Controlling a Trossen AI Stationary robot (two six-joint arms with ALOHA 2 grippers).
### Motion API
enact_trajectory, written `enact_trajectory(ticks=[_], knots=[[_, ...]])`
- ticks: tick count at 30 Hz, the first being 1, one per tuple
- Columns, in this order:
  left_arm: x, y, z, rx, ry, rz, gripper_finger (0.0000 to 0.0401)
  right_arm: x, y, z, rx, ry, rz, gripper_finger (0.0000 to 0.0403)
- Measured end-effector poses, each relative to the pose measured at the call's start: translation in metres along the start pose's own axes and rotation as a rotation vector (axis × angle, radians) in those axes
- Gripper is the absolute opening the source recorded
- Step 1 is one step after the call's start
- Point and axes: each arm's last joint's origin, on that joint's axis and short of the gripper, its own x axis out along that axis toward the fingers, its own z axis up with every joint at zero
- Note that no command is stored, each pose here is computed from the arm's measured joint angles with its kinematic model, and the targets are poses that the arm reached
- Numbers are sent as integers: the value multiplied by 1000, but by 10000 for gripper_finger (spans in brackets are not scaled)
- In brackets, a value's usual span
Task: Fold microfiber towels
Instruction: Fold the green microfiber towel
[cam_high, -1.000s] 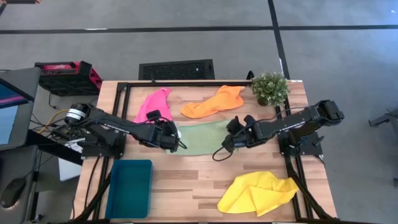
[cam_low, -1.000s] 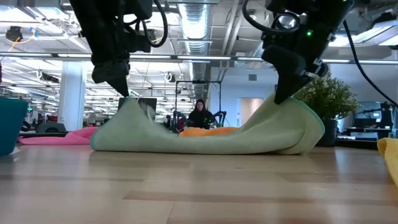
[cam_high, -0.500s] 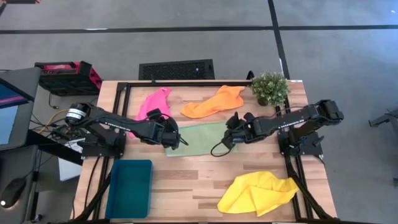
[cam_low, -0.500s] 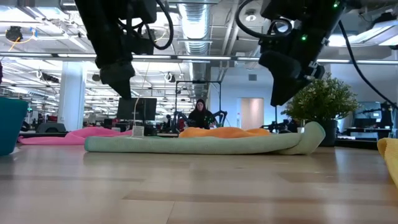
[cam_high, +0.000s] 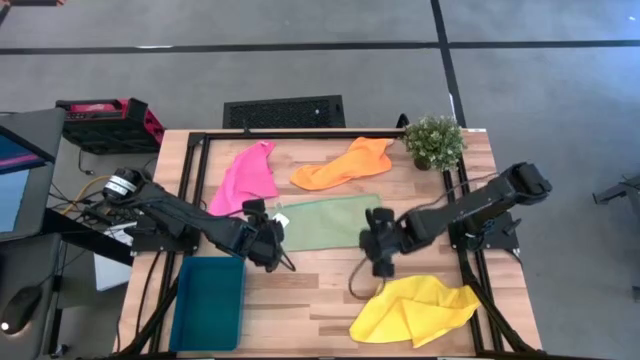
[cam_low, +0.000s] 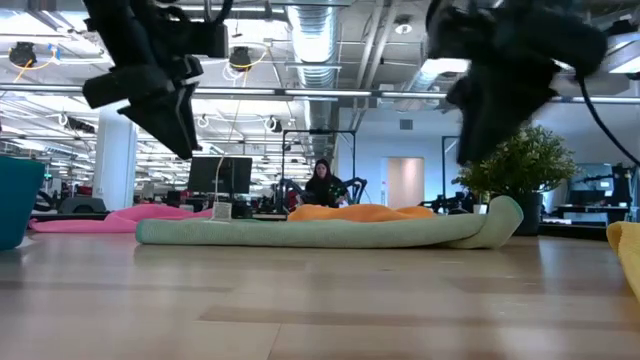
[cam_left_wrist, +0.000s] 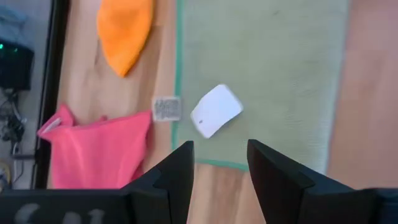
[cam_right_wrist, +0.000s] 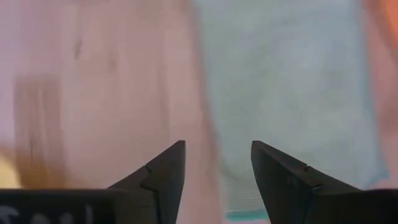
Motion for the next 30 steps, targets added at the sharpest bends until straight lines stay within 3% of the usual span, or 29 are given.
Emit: enact_trajectory(ticks=[2, 12, 24, 30], knots=[[-2, -3, 0, 17, -15, -9, 143, 7, 10, -6, -69, 35, -9, 200], [-5, -9, 2, 24, -49, -33, 143, 48, 23, -6, -137, 93, -168, 186], [16, -26, -8, 171, -125, -222, 143, 43, 22, -3, -126, 56, -222, 181], [26, -31, -18, 183, -138, -244, 143, 43, 22, -3, -123, 57, -220, 180]])
